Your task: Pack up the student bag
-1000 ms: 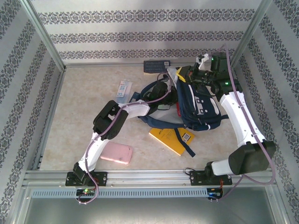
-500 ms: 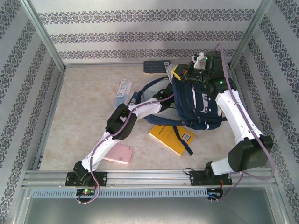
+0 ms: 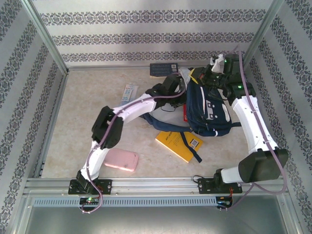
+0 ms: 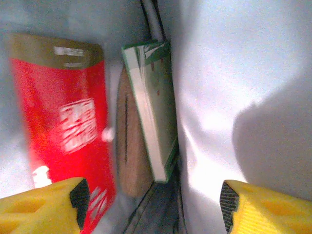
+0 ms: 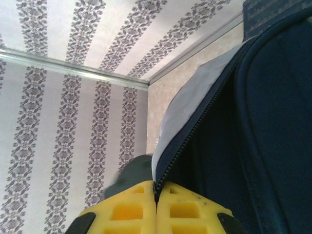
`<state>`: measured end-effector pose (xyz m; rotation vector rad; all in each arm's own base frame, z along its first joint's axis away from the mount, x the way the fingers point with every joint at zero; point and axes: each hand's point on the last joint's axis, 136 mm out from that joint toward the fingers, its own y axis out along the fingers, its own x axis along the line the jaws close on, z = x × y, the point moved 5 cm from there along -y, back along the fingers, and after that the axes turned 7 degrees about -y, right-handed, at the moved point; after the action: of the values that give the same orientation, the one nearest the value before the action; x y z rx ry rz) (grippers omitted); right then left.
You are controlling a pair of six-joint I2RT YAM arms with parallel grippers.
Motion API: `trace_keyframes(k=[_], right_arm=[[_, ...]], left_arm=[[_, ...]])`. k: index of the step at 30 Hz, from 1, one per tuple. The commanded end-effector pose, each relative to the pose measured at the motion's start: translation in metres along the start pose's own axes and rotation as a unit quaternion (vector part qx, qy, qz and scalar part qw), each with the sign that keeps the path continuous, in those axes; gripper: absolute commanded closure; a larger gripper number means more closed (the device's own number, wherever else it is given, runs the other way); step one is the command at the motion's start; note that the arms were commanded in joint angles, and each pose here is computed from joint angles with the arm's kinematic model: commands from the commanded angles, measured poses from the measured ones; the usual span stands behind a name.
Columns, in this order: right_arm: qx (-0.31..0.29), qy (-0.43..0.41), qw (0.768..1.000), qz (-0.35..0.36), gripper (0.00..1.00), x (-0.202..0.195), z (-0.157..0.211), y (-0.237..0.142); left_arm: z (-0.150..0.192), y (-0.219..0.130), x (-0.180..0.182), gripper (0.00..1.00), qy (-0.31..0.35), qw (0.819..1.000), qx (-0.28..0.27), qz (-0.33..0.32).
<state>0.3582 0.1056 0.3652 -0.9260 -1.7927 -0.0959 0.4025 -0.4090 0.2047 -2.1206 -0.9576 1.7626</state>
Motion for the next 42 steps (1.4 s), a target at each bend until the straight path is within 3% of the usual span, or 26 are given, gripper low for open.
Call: trace_keyframes(k=[1,7,12,14,22,26,32,36,42], right_arm=[[-0.041,-0.052,0.998,0.012,1.0,0.011,-0.01,-0.015],[-0.041,-0.068,0.996,0.036,1.0,0.005,-0.006,-0.015],[-0.002,-0.097,0.993,0.064,1.0,0.001,0.015,0.0],[0.016,-0.114,0.989,0.088,1.0,-0.005,0.025,0.01],[0.076,-0.19,0.963,0.178,0.98,-0.028,0.049,0.056],[0.091,-0.242,0.942,0.213,0.63,-0.026,0.061,0.07],[0.076,-0.333,0.912,0.228,0.28,-0.001,0.083,0.064],[0.079,-0.433,0.886,0.148,0.03,0.037,0.137,0.065],[0.182,-0.505,0.843,0.035,0.02,0.049,0.266,0.092]], left_arm=[[0.005,-0.072,-0.006,0.28,0.052,0.996,-0.035,-0.057],[0.023,-0.174,0.017,0.25,-0.005,0.989,-0.118,-0.093],[0.052,-0.246,0.047,0.05,-0.05,0.974,-0.152,-0.16],[0.064,-0.268,0.06,0.0,-0.069,0.969,-0.167,-0.165],[0.115,-0.329,0.117,0.0,-0.147,0.946,-0.18,-0.225],[0.137,-0.344,0.139,0.0,-0.175,0.938,-0.184,-0.237],[0.154,-0.363,0.161,0.0,-0.192,0.922,-0.18,-0.285],[0.153,-0.38,0.165,0.0,-0.183,0.909,-0.204,-0.313],[0.141,-0.412,0.149,0.0,-0.137,0.9,-0.268,-0.316]])
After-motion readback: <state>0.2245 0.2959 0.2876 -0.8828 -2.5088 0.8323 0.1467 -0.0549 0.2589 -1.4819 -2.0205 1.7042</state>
